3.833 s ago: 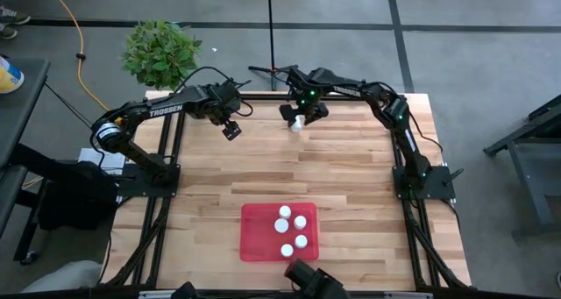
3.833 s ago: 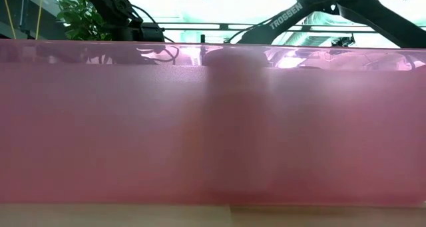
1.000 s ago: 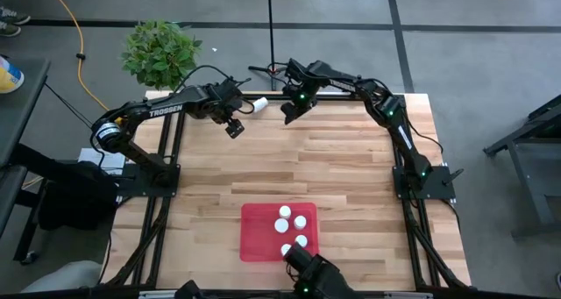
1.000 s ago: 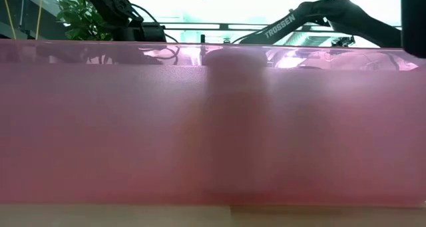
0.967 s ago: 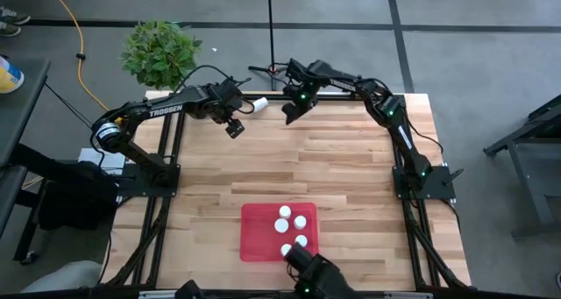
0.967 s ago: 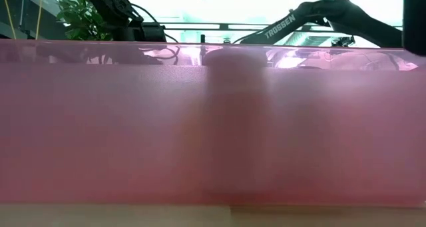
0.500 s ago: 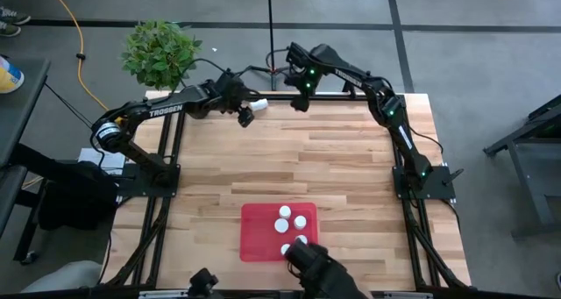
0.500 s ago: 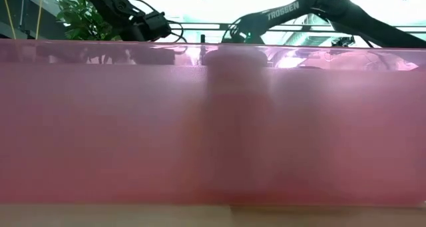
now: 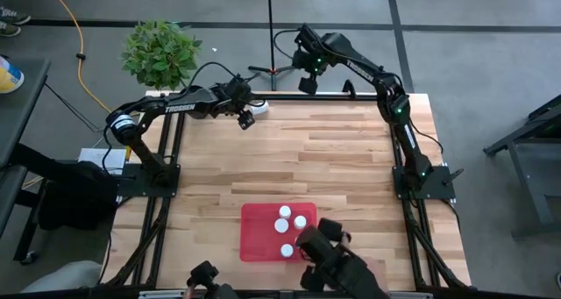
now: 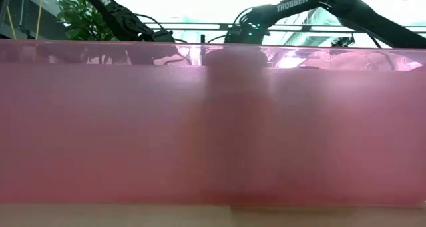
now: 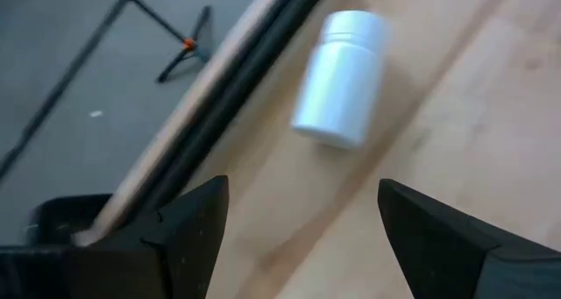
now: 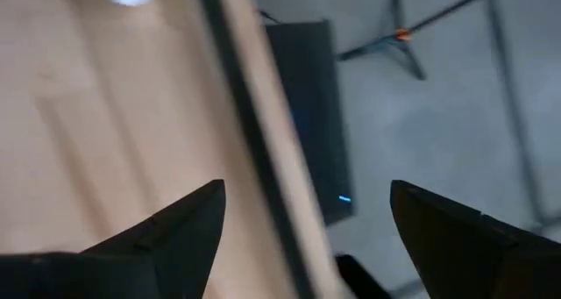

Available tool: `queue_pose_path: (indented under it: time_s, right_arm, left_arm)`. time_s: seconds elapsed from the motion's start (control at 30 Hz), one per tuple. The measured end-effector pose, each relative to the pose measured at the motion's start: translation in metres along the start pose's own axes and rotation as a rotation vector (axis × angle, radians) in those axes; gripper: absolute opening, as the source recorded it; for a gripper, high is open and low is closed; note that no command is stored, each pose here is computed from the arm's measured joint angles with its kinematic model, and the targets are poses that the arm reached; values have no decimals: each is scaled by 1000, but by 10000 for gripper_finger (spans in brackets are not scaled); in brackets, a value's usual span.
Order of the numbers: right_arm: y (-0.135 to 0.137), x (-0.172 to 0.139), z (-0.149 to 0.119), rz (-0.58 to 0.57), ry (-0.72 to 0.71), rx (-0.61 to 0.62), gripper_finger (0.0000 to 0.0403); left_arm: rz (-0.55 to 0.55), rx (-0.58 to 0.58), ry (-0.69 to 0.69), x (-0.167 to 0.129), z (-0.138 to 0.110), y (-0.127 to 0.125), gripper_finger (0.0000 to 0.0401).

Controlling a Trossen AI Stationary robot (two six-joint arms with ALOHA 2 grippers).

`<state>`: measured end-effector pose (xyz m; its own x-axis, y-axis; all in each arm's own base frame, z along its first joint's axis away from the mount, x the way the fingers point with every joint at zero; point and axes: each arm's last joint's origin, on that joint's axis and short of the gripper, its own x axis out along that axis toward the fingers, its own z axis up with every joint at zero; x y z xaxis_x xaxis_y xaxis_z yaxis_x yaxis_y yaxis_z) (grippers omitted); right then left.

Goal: Pick and place pill bottles into a basket
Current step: Put the white medicine bottle into the red bin

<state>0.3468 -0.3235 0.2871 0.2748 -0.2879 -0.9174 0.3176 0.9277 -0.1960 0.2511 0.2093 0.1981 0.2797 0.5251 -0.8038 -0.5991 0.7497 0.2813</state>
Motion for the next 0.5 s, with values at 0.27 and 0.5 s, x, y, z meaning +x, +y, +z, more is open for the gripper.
queue_pose_path:
  time_s: [0.27, 0.5]
  right_arm:
    - [-24, -21, -4, -61, -97, 8, 313]
    - [-29, -24, -6, -20, -146, 17, 313]
  left_arm:
    - [-175, 90, -28, 1, 0, -5, 326]
    - [-268, 187, -43, 4, 7, -8, 326]
